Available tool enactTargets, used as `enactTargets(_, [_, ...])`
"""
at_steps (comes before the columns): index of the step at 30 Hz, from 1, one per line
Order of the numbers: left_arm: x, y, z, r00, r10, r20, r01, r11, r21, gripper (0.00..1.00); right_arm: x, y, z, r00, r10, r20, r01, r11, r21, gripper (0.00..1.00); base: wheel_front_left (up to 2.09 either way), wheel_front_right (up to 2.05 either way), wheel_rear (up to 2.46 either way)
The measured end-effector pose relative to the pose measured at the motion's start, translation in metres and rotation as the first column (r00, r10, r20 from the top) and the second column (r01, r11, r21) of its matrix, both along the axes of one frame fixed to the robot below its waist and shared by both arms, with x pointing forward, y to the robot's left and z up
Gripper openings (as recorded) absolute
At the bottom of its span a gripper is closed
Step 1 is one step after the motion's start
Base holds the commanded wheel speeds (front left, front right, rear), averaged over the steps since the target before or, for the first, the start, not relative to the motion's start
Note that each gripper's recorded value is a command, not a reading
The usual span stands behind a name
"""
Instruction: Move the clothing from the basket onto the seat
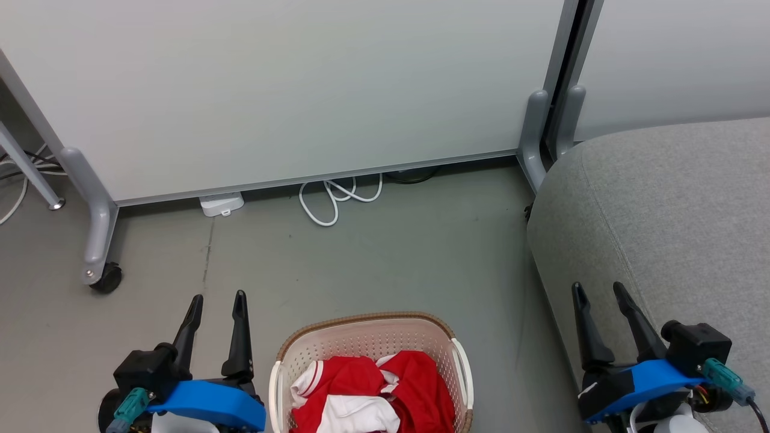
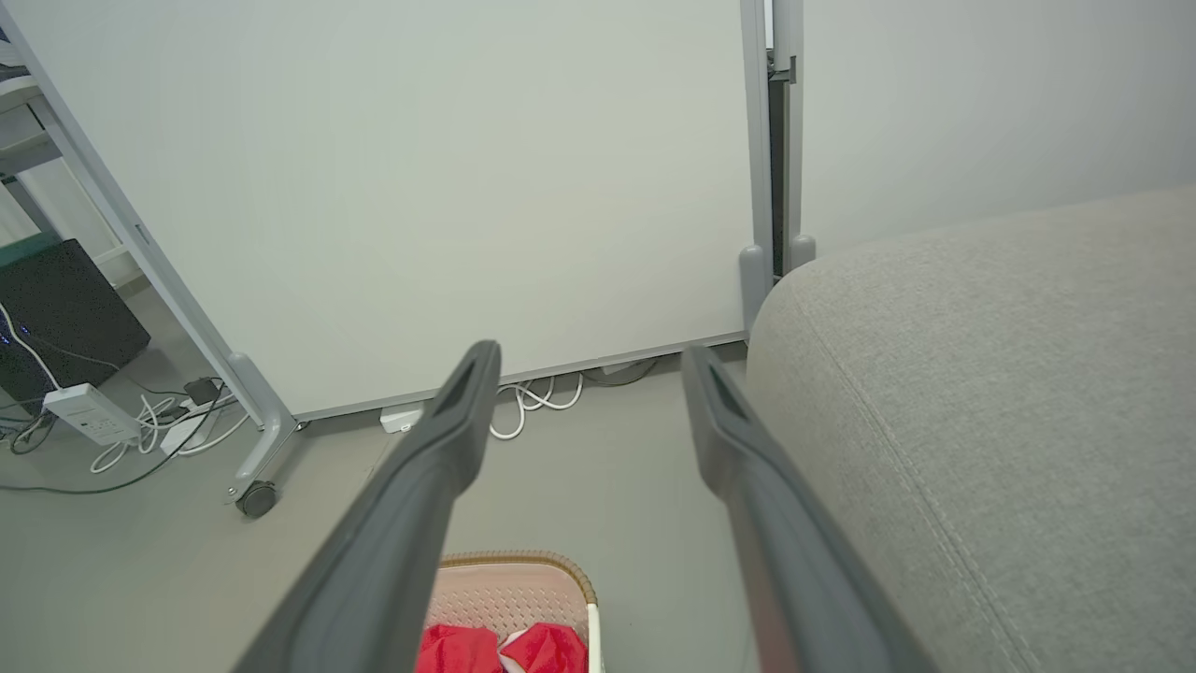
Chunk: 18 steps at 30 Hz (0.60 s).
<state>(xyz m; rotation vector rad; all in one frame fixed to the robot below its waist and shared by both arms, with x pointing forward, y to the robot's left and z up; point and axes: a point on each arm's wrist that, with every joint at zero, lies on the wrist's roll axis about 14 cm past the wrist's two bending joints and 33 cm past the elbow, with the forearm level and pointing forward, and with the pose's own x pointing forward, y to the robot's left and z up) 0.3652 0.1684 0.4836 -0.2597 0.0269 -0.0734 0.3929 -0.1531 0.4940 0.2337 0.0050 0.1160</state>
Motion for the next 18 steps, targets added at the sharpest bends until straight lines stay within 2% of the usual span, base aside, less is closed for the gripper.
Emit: enactTargets(18, [0.0005, -0.0077, 0.0010, 0.999, -0.030, 0.026, 0.027, 0.995, 0.097, 1.00, 0.0024, 0.0068, 0.0039, 0.999, 0.037, 0.039, -0.031, 0.990, -0.138, 1.00, 0.00, 0.00, 0.00])
